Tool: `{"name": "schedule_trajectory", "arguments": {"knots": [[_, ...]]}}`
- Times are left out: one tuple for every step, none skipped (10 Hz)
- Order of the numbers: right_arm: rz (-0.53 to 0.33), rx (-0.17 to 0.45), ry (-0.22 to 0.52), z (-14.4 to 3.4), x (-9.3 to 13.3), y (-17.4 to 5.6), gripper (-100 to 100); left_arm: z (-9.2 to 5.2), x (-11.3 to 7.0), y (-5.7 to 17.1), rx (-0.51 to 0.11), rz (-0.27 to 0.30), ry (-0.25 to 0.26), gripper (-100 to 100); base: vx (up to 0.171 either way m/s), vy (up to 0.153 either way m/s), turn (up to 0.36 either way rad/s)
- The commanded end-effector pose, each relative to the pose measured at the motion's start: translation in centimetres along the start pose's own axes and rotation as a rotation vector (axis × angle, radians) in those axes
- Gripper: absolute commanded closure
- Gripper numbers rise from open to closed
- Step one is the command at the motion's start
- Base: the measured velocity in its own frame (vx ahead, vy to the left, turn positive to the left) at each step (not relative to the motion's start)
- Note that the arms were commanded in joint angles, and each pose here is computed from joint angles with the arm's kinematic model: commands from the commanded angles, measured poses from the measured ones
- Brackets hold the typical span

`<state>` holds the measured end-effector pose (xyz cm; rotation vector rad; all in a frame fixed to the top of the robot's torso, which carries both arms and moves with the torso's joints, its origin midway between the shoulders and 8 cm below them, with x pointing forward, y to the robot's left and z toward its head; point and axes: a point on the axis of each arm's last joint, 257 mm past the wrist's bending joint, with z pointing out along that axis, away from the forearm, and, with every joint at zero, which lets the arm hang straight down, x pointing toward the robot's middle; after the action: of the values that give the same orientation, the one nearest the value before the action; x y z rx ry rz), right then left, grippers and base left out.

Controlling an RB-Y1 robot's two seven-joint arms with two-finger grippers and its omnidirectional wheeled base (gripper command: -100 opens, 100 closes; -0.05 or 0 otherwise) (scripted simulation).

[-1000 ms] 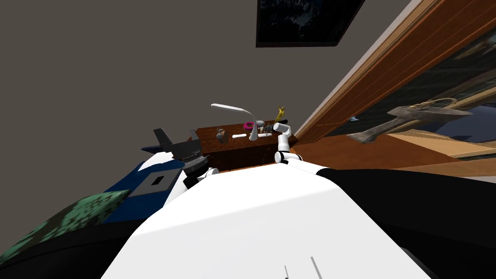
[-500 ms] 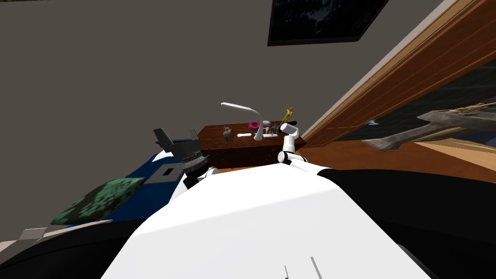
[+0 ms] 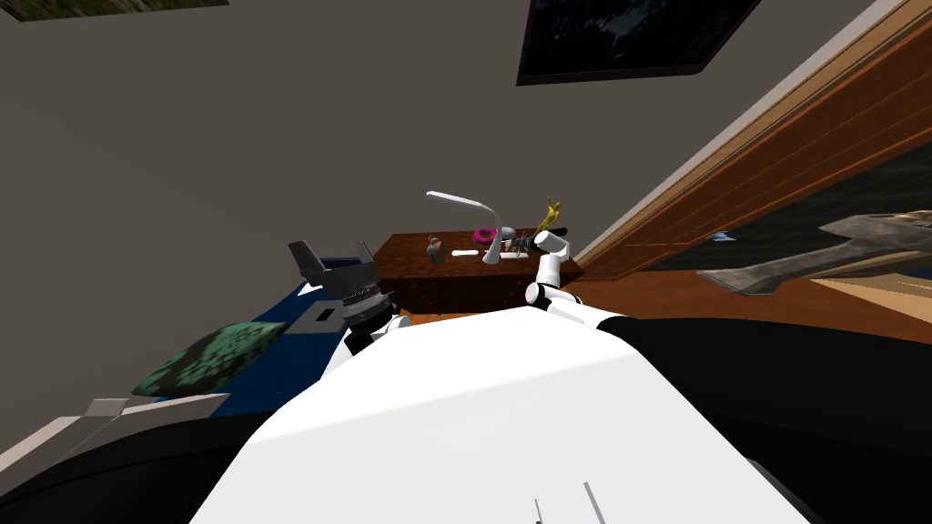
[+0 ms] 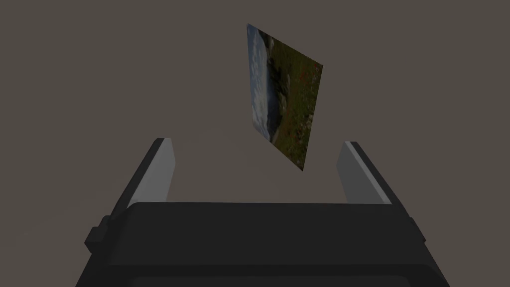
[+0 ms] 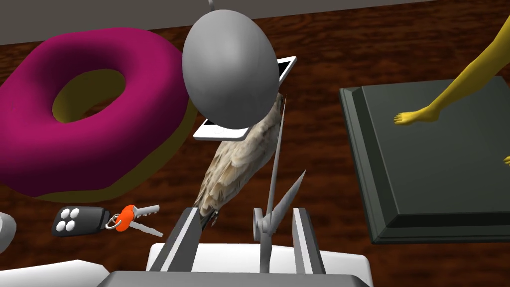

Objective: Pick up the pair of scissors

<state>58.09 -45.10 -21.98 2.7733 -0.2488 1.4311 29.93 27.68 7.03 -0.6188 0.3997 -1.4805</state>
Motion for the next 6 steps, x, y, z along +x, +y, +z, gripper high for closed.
{"name": "schedule_trajectory", "arguments": {"knots": [[0.000,0.000,0.000,0.0,0.0,0.0,100,0.0,0.0,0.0,0.000,0.000,0.000,0,0.001,-0.002,-0.017],[0.001,-0.002,0.002,0.0,0.1,0.1,100,0.0,0.0,0.0,0.000,0.000,0.000,0,0.000,0.002,0.015],[0.001,0.001,0.001,0.0,0.0,0.0,100,0.0,0.0,0.0,0.000,0.000,0.000,0,0.000,0.000,0.000],[0.002,0.001,0.000,0.0,0.0,0.0,100,0.0,0.0,0.0,0.000,0.000,0.000,0,0.000,0.000,0.000],[0.002,0.001,0.000,0.0,0.0,0.0,0,0.0,0.0,0.0,0.000,0.000,0.000,0,0.000,0.000,0.000],[-0.008,0.019,-0.007,0.4,-0.1,-2.2,100,0.0,0.0,0.0,0.000,0.000,0.000,0,-0.004,-0.041,-0.201]]}}
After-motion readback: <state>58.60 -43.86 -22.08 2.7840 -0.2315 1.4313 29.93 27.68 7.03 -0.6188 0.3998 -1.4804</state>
